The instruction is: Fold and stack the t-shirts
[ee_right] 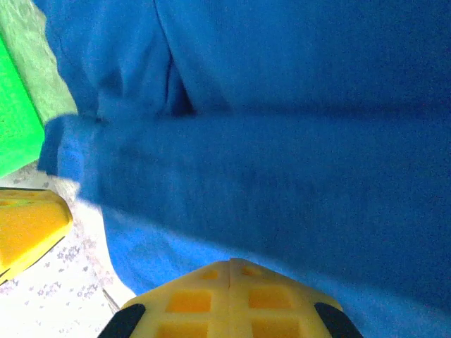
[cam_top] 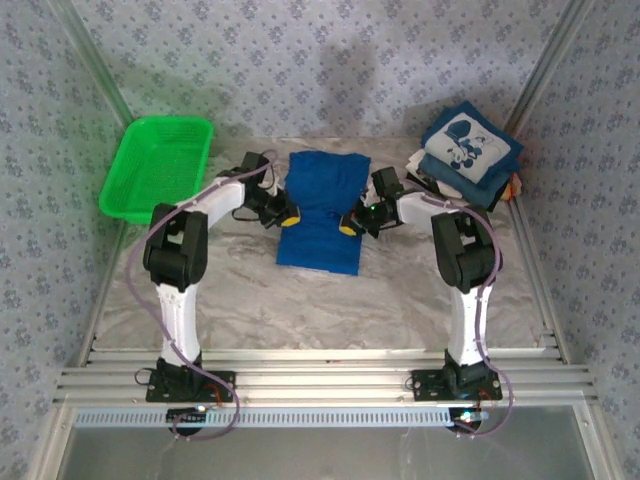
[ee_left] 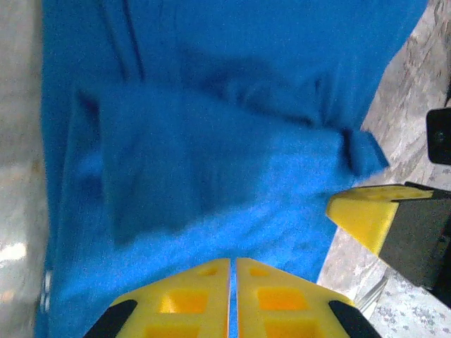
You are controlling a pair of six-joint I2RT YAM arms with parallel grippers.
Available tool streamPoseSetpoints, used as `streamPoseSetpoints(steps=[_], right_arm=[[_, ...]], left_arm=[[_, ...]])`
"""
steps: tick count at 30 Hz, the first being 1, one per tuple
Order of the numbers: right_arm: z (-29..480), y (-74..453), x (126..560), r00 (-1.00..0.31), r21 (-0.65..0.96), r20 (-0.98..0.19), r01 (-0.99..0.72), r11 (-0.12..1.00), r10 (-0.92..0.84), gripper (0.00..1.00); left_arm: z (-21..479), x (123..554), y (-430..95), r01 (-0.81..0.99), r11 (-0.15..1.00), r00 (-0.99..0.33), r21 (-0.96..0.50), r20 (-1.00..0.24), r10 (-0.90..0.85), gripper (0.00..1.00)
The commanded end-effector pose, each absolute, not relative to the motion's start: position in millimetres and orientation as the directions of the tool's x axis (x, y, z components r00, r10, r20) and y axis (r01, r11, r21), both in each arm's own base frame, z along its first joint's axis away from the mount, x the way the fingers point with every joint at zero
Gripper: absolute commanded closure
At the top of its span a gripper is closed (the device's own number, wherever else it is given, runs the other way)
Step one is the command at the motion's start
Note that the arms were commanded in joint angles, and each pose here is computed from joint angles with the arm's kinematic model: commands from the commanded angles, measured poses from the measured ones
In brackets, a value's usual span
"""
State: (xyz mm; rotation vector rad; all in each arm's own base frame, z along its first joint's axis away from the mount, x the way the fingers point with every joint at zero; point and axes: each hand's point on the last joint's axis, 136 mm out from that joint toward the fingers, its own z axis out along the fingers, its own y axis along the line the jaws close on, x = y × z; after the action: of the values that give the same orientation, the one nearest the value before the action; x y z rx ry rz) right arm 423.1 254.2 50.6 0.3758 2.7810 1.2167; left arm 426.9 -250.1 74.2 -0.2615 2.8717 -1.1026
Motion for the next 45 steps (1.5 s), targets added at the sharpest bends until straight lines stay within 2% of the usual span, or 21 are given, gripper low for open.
streamPoseSetpoints(steps=[1, 6, 8, 12, 16, 18, 21, 25, 29, 32, 38, 45], right_arm=[[52, 254, 447, -0.959, 0.737, 0.003, 0.193, 0.647, 0.282, 1.00], [41, 247, 475, -0.947, 0.734, 0.005, 0.222, 0.642, 0.322, 1.00], [44, 245, 492, -0.940, 0.737, -0.012, 0.221, 0.638, 0.340, 1.00], [66, 243, 525, -0.929, 0.760, -0.078, 0.179, 0.624, 0.361, 0.93], [88, 235, 549, -0.915, 0.776, -0.120, 0.156, 0.611, 0.386, 0.87], [98, 230, 552, -0.911, 0.775, -0.143, 0.141, 0.616, 0.388, 0.85], [114, 221, 547, -0.905, 0.767, -0.173, 0.124, 0.630, 0.388, 0.81], [132, 211, 513, -0.914, 0.748, -0.188, 0.104, 0.655, 0.360, 0.72], [131, 211, 454, -0.933, 0.727, -0.168, 0.101, 0.679, 0.319, 0.49], [123, 219, 408, -0.950, 0.717, -0.133, 0.105, 0.690, 0.283, 0.41], [87, 231, 340, -0.965, 0.682, -0.073, 0.135, 0.719, 0.251, 0.36], [63, 230, 318, -0.959, 0.662, -0.053, 0.176, 0.728, 0.280, 0.36]], left_arm=[[63, 443, -257, -0.111, 0.743, -0.987, -0.659, -0.012, -0.159, 0.89], [52, 472, -264, -0.108, 0.749, -0.985, -0.653, -0.033, -0.171, 0.88], [63, 491, -266, -0.105, 0.733, -0.978, -0.672, -0.064, -0.198, 0.85], [106, 528, -267, -0.069, 0.708, -0.953, -0.703, -0.164, -0.256, 0.73], [144, 553, -269, -0.038, 0.679, -0.926, -0.733, -0.229, -0.300, 0.56], [161, 558, -272, -0.018, 0.665, -0.918, -0.747, -0.250, -0.306, 0.49], [181, 553, -272, 0.015, 0.662, -0.914, -0.749, -0.279, -0.294, 0.45], [194, 527, -259, 0.046, 0.685, -0.919, -0.727, -0.300, -0.257, 0.41], [188, 477, -240, 0.055, 0.697, -0.930, -0.715, -0.292, -0.225, 0.36], [175, 435, -228, 0.042, 0.680, -0.946, -0.732, -0.248, -0.209, 0.31], [120, 369, -207, -0.043, 0.714, -0.977, -0.699, -0.121, -0.178, 0.28], [83, 343, -198, -0.103, 0.738, -0.983, -0.667, -0.046, -0.178, 0.27]])
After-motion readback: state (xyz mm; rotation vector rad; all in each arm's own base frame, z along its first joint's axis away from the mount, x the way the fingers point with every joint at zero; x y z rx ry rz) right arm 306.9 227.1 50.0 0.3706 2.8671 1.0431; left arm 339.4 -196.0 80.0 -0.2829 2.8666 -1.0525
